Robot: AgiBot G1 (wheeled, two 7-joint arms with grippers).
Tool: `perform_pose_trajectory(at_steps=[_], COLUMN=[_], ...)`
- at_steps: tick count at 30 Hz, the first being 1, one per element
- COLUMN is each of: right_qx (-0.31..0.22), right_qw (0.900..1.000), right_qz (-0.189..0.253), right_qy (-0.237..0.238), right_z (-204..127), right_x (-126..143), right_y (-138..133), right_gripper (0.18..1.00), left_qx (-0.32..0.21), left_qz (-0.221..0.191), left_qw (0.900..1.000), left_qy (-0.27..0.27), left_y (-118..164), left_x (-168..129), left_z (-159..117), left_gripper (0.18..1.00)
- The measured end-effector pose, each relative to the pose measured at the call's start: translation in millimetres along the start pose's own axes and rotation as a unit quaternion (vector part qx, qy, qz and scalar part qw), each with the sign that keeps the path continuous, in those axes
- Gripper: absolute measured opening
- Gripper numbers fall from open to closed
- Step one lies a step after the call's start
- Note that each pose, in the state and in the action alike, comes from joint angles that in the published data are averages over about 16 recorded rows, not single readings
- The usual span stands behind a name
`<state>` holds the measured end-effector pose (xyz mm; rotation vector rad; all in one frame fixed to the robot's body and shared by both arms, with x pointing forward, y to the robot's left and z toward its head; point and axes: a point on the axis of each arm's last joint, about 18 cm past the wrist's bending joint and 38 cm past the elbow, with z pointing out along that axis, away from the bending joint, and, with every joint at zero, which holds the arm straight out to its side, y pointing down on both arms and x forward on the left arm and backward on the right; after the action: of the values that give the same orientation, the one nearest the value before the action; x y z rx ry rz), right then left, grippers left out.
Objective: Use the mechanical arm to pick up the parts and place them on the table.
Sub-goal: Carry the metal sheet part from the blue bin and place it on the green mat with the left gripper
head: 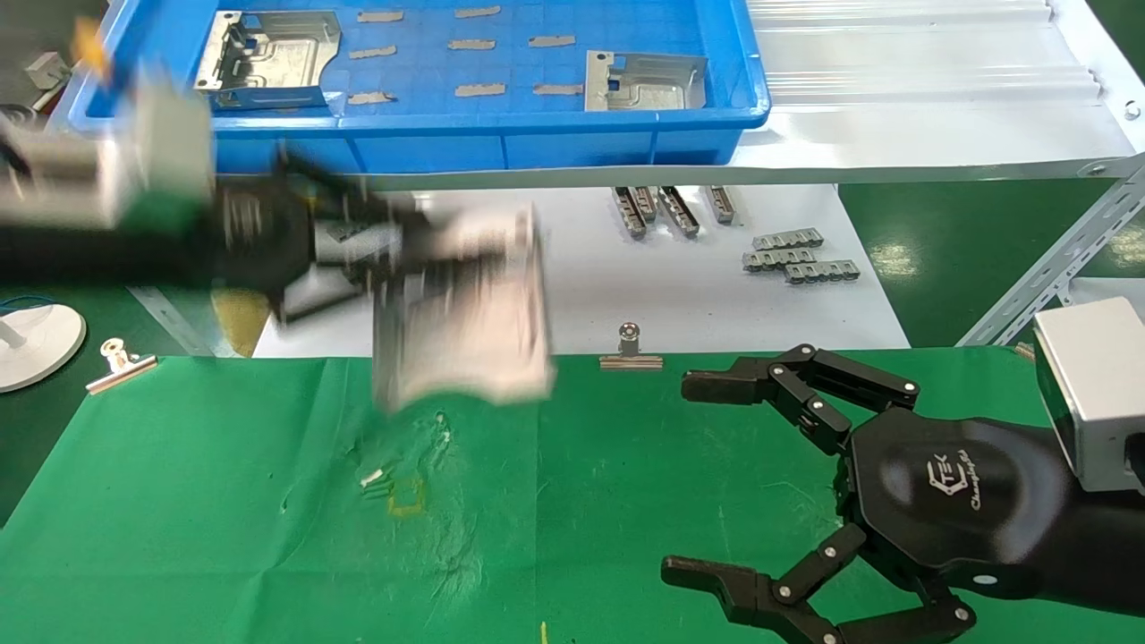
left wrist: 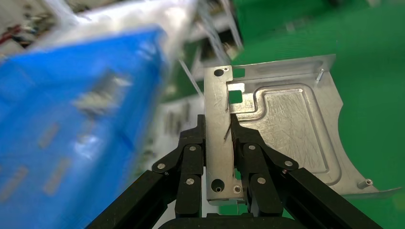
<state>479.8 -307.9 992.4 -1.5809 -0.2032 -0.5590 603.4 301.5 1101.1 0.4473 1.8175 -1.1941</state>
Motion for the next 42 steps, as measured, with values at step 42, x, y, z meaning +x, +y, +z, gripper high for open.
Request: perform_pose_trajectory(at_steps=[42], right_qx=[0.0], right_qw=[1.0], right_qz=[0.0], right_qy=[0.0], right_z=[0.0], right_x=[0.0], right_y=[0.0], right_gripper=[1.0], left_qx=[-0.089], left_qz=[-0.061], left_qw=[0.9927], left_qy=[0.054], left_y=[107.3], left_x=[83.8], left_z=[10.4], left_gripper=[0.424])
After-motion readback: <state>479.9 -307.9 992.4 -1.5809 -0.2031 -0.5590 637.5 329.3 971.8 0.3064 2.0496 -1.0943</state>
